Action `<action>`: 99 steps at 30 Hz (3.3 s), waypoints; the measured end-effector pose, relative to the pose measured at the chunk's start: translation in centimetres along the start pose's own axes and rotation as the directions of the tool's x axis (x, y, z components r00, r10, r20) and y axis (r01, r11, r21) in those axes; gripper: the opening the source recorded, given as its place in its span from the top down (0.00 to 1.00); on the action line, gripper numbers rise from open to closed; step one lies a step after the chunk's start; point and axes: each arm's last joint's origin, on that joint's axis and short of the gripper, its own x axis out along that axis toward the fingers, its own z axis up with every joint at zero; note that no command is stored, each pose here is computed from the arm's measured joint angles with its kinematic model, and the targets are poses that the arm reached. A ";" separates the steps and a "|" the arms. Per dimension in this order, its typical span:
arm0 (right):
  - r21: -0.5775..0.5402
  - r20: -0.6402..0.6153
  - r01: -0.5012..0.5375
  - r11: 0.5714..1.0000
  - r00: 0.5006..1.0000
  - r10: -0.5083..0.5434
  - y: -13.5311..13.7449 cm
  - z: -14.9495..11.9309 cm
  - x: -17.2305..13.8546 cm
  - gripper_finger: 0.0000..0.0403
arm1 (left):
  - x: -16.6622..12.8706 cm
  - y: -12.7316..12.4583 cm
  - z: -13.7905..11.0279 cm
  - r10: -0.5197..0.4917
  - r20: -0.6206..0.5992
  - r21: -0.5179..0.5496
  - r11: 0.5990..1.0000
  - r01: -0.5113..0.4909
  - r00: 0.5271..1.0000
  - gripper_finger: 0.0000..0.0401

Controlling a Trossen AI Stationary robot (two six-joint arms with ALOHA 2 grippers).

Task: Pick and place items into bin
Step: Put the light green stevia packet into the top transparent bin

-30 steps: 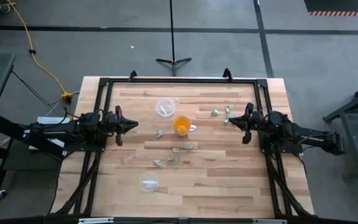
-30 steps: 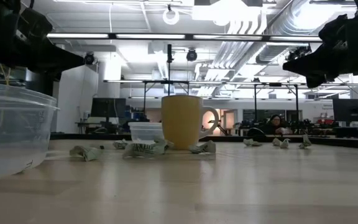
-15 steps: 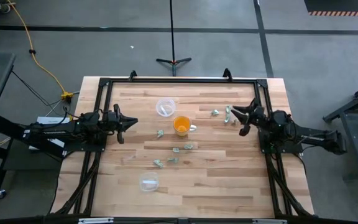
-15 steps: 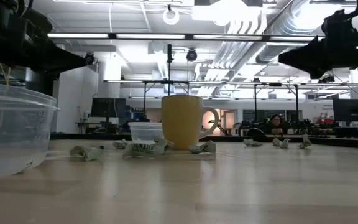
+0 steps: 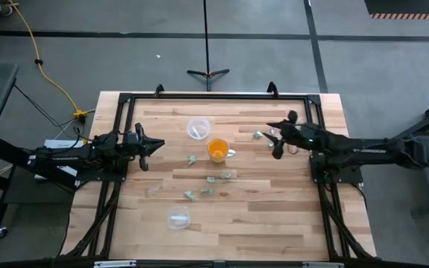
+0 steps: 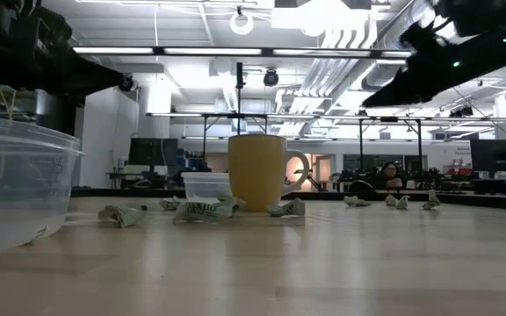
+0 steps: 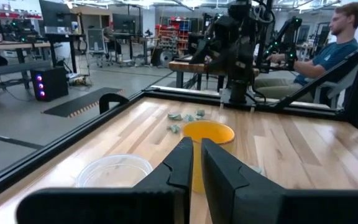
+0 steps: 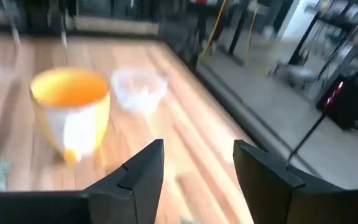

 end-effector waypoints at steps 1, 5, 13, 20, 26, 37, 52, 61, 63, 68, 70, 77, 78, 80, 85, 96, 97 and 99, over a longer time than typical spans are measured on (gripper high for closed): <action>-0.001 -0.030 0.003 1.000 1.000 -0.003 0.0 0.0 0.6 0.55 | 0.0 0.0 0.0 0.000 0.000 0.000 1.000 0.000 1.000 0.83; 0.035 -0.134 0.021 0.999 0.991 -0.016 -0.2 -0.2 2.8 0.55 | 0.0 0.0 0.0 0.000 0.000 0.000 1.000 0.000 1.000 0.83; 0.075 -0.300 0.011 0.997 0.954 0.012 -1.5 -1.7 6.4 0.55 | 0.0 0.0 0.0 0.000 -0.001 0.000 1.000 0.000 1.000 0.83; 0.109 -0.413 -0.031 0.994 0.908 0.074 -2.6 -3.9 8.6 0.55 | 0.0 0.0 -0.3 0.001 -0.034 0.006 1.000 -0.001 0.999 0.83; 0.126 -0.475 -0.077 0.989 0.870 0.129 -3.0 -5.3 10.0 0.56 | 0.0 0.0 -0.4 0.001 -0.036 0.006 1.000 -0.001 0.999 0.83; 0.091 -0.541 -0.140 0.986 0.824 0.167 -2.8 -7.1 11.4 0.57 | 0.0 0.0 -0.3 0.002 -0.035 0.006 1.000 -0.002 0.999 0.83; 0.097 -0.517 -0.168 0.981 0.834 0.194 -2.8 -6.8 11.4 0.91 | 0.0 0.0 -0.4 0.009 -0.036 0.007 1.000 -0.009 0.999 0.83; 0.091 -0.220 -0.212 0.973 0.949 0.228 -3.4 -3.0 13.2 0.97 | 0.0 0.0 -0.4 0.009 -0.036 0.007 1.000 -0.009 0.999 0.83; 0.077 -0.165 -0.228 0.971 0.957 0.238 -3.7 -1.3 13.9 0.99 | 0.0 0.0 -0.4 0.009 -0.036 0.007 1.000 -0.009 0.999 0.83; 0.058 -0.043 -0.289 0.956 0.956 0.291 -4.7 3.9 15.8 0.98 | 0.0 0.0 -0.4 0.009 -0.036 0.007 1.000 -0.009 0.999 0.83; 0.060 -0.045 -0.318 0.946 0.946 0.321 -4.7 5.5 16.9 0.99 | 0.0 0.0 -0.4 0.009 -0.036 0.007 1.000 -0.009 0.999 0.83; 0.085 -0.151 -0.397 0.914 0.901 0.406 -3.6 9.0 22.6 0.99 | 0.0 0.0 -0.6 0.009 -0.059 0.012 1.000 -0.009 0.998 0.83; 0.090 -0.165 -0.409 0.908 0.893 0.419 -3.4 9.3 23.3 0.99 | 0.0 0.0 -0.6 0.009 -0.060 0.012 1.000 -0.008 0.998 0.83; 0.100 -0.180 -0.443 0.891 0.873 0.454 -2.9 9.8 24.7 0.99 | 0.0 0.0 -0.6 0.009 -0.059 0.012 1.000 -0.008 0.998 0.83; 0.087 -0.229 -0.529 0.844 0.814 0.534 -1.2 10.8 26.9 0.99 | 0.0 0.0 -0.6 0.009 -0.059 0.012 1.000 -0.009 0.998 0.83; 0.032 -0.342 -0.416 0.909 0.850 0.401 -0.1 11.1 28.5 0.81 | 0.0 0.0 -0.6 0.009 -0.059 0.012 1.000 -0.008 0.998 0.83; 0.035 -0.341 -0.420 0.907 0.848 0.406 -0.1 11.1 28.5 0.78 | 0.0 0.0 -0.6 0.009 -0.059 0.012 1.000 -0.008 0.998 0.83; 0.042 -0.338 -0.426 0.904 0.845 0.414 -0.1 11.1 28.4 0.72 | 0.0 0.0 -0.6 0.008 -0.059 0.011 1.000 -0.008 0.998 0.83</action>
